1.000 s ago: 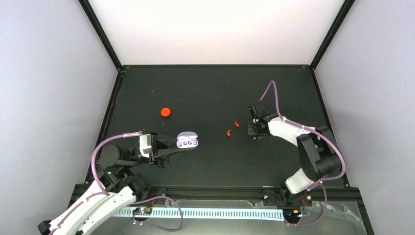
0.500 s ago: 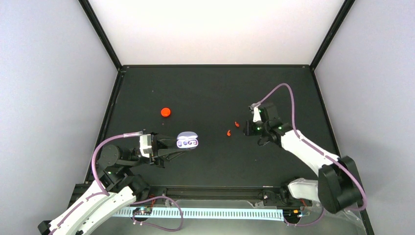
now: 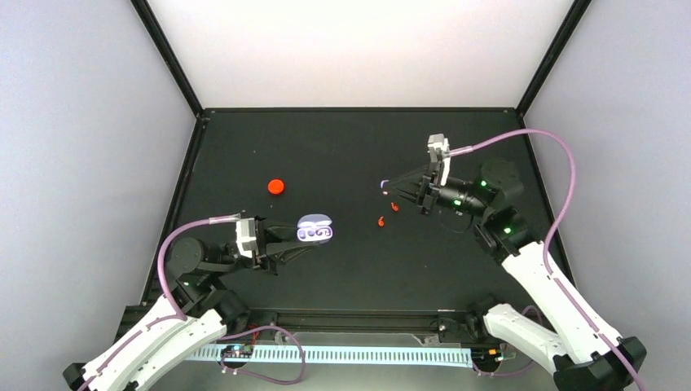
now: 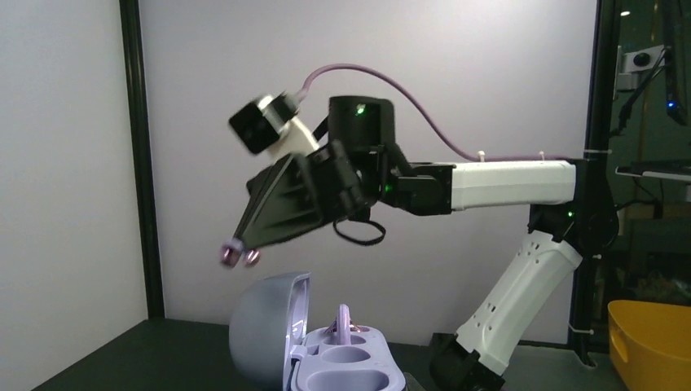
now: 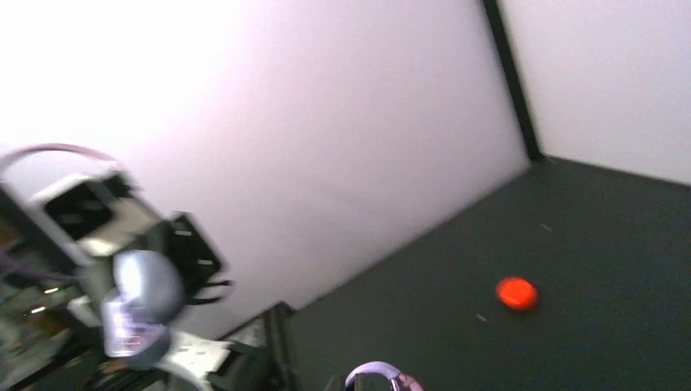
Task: Insert the wireless bluetooth earbuds into the charging case
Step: Place the earbud in the charging case.
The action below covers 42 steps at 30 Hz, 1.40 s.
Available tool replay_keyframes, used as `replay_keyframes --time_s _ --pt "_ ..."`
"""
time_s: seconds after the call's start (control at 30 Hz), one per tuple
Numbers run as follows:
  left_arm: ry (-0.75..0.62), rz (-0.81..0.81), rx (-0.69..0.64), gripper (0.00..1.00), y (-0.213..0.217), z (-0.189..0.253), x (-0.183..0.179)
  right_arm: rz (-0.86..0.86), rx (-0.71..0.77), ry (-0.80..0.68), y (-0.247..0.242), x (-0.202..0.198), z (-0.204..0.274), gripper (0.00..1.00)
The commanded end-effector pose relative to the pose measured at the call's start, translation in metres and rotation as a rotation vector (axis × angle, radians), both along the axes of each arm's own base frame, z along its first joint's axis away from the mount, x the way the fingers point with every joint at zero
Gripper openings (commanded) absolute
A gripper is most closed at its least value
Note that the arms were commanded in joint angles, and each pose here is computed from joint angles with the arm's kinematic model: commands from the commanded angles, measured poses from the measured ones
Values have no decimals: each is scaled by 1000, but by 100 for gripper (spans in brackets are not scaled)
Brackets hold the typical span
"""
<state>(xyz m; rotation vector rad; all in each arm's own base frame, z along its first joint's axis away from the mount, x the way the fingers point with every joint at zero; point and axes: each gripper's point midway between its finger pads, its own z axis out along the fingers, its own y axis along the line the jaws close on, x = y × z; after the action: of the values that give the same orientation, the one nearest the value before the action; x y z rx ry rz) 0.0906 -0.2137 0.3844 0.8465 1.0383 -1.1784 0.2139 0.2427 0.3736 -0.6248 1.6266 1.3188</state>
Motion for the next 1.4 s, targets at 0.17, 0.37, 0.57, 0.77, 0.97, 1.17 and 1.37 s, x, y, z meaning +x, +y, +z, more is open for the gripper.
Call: replay_keyframes --time_s 0.17,0.37,0.57,0.77,0.97,1.17,1.37 --pt "-67 -150 -51 2 -13 32 -15 473 177 -162 5 -110 100 1" --pt "-80 -341 -43 2 -35 52 -22 695 200 -203 19 -159 121 1" --pt "-89 -433 -35 1 -48 63 -26 753 185 -219 25 -167 121 1" --pt "-81 -414 -30 1 -52 62 -25 726 190 -208 34 -163 114 1" --pt "-43 -382 -23 2 -57 58 -17 694 164 -201 45 -159 109 1" --pt "-26 -393 -15 2 -61 53 -17 690 127 -188 52 -156 105 1" --pt "-15 -386 -7 2 -64 51 -15 677 84 -178 60 -152 101 1"
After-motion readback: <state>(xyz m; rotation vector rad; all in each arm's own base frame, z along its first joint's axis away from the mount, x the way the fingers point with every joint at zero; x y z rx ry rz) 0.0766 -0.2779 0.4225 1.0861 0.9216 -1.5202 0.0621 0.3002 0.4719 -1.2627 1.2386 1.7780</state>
